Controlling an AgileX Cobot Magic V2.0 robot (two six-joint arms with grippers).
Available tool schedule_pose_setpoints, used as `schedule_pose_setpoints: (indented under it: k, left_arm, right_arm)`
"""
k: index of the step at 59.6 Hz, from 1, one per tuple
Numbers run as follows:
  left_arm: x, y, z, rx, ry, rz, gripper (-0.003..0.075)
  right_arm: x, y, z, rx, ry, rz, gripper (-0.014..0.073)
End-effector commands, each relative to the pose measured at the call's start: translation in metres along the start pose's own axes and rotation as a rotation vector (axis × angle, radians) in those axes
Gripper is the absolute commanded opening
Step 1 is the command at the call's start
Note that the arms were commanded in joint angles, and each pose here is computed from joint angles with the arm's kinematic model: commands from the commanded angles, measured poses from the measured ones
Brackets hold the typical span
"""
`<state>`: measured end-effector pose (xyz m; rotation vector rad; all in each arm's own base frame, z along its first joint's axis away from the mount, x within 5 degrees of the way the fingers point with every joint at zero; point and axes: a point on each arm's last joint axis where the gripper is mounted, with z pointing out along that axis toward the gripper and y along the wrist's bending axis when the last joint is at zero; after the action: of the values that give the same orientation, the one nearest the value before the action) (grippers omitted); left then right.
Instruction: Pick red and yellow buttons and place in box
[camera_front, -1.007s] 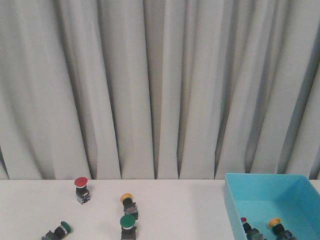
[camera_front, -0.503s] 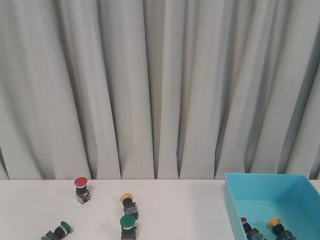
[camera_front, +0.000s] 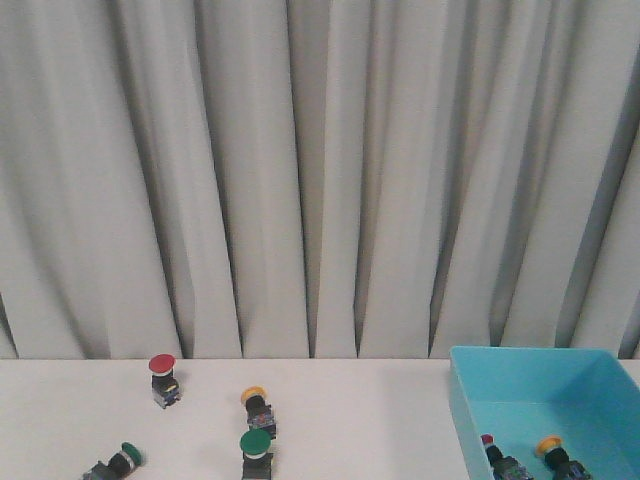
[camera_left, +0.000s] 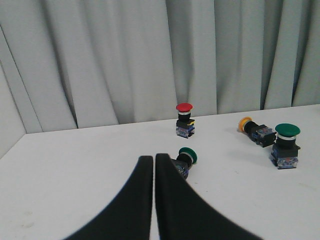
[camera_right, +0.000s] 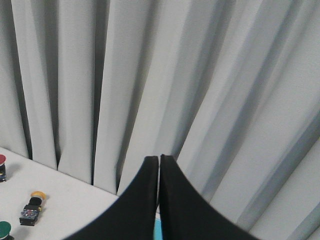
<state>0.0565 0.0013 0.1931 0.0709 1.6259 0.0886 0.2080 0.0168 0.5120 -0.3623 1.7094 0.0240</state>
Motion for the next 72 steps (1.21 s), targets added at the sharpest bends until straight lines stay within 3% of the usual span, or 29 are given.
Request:
schedule_pose_setpoints:
  k: [1, 10, 18, 27, 41, 54, 62, 72]
  left_arm:
    - [-0.004, -0.001, -0.001, 0.01, -0.072, -0.011, -0.0006]
    - [-0.004, -0.001, -0.001, 0.01, -0.072, -0.011, -0.0006]
    - [-0.004, -0.001, -0.001, 0.01, -0.072, -0.011, -0.0006]
    - [-0.004, -0.001, -0.001, 0.01, -0.072, -0.011, -0.0006]
    - [-0.004, -0.001, -0.001, 0.01, -0.072, -0.011, -0.0006]
    - [-0.004, -0.001, -0.001, 0.01, -0.072, -0.011, -0.0006]
    - [-0.004, -0.001, -0.001, 0.01, -0.072, -0.01, -0.0006]
    - [-0.004, -0.001, -0.001, 0.01, -0.071, -0.01, -0.0006]
  right_arm:
    - [-0.014, -0.003, -0.008, 0.037, -0.097, -0.002, -0.0004]
    - [0.002, -0.004, -0.014, 0.116, -0.134, 0.008, -0.0004]
    - [0.032, 0.001, -0.037, 0.207, -0.235, 0.169, -0.0004]
    - [0.095, 0.015, -0.059, 0.281, -0.211, 0.164, -0.0004]
    - [0.205, 0.047, -0.083, 0.28, -0.193, 0.158, -0.0004]
    - [0.297, 0.072, -0.093, 0.265, -0.165, 0.289, -0.0004]
    - [0.33, 0.08, -0.093, 0.264, -0.167, 0.298, -0.0004]
    - [0.338, 0.081, -0.093, 0.267, -0.088, 0.29, -0.0004]
